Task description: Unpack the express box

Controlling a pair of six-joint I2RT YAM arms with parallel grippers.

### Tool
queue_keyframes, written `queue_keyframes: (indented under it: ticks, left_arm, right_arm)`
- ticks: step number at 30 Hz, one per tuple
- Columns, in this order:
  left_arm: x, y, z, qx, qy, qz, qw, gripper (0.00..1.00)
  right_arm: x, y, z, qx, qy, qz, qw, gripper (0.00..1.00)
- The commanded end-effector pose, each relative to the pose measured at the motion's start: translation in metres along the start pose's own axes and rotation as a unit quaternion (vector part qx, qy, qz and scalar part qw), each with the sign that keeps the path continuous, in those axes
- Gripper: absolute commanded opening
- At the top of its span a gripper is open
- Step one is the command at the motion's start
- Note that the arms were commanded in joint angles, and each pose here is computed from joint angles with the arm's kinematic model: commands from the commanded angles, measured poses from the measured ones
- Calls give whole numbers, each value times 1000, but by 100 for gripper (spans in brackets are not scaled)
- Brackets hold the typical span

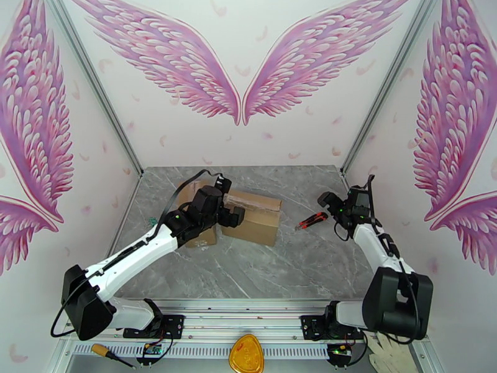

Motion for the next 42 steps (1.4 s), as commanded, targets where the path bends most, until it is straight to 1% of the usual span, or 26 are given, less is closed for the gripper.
queue_keyframes:
  ticks: [1,3,5,7,9,13,16,17,19,25,27,30,33,35,37,40,42]
  left_arm:
    - [9,-14,14,113,11,53,992,99]
    - [1,-20,16,151,-8,69,986,99]
    - [-6,-22,11,177,-33,80,980,99]
    - [-13,-24,4,185,-56,100,976,99]
    - [-21,-26,1,191,-61,118,973,99]
    - [-42,-30,-2,207,-69,150,964,99]
    - [-54,-28,-5,205,-73,155,964,99]
    - [-57,-26,-5,203,-72,155,964,99]
    - [-64,-21,-6,200,-72,155,965,99]
    - [-83,5,-18,175,-86,147,970,99]
    - [-91,12,-23,159,-85,152,972,99]
    - [-106,22,-30,137,-81,160,974,99]
    - [-121,30,-37,120,-81,169,975,99]
    - [-130,34,-43,101,-75,175,977,99]
    - [-136,39,-48,85,-70,177,978,99]
    - [-139,42,-53,54,-38,180,981,99]
    - [-131,42,-54,25,11,175,984,99]
  right_arm:
    - [-6,-3,42,103,81,32,991,99]
    - [-12,-1,78,146,131,49,979,99]
    - [-18,-3,115,196,186,67,961,99]
    - [-24,-5,145,236,224,86,942,99]
    - [-29,-3,166,251,254,103,928,99]
    - [-48,-18,191,255,306,155,904,100]
    - [-57,-35,199,269,321,198,886,97]
    - [-57,-39,201,263,334,209,880,95]
    - [-53,-45,201,256,351,213,875,92]
    - [-28,-60,188,249,355,216,875,87]
    - [-18,-65,182,245,349,214,879,85]
    - [-1,-73,173,224,341,195,892,83]
    - [19,-80,165,190,337,172,906,80]
    - [32,-85,158,170,317,159,919,78]
    - [42,-96,156,153,312,154,925,76]
    - [52,-110,152,125,306,145,933,75]
    - [55,-110,142,108,275,126,947,73]
Point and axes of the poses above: each hand's point on the last joint's axis, 136 mm out from that joint toward the fingers, its own x axis back along the fingers, its own z axis along the line the jaws close on, y = z × x, the point moved 6 cm from there along x, back along the fingers, and after that the axes turned 13 degrees about x, right-handed, at the moved point
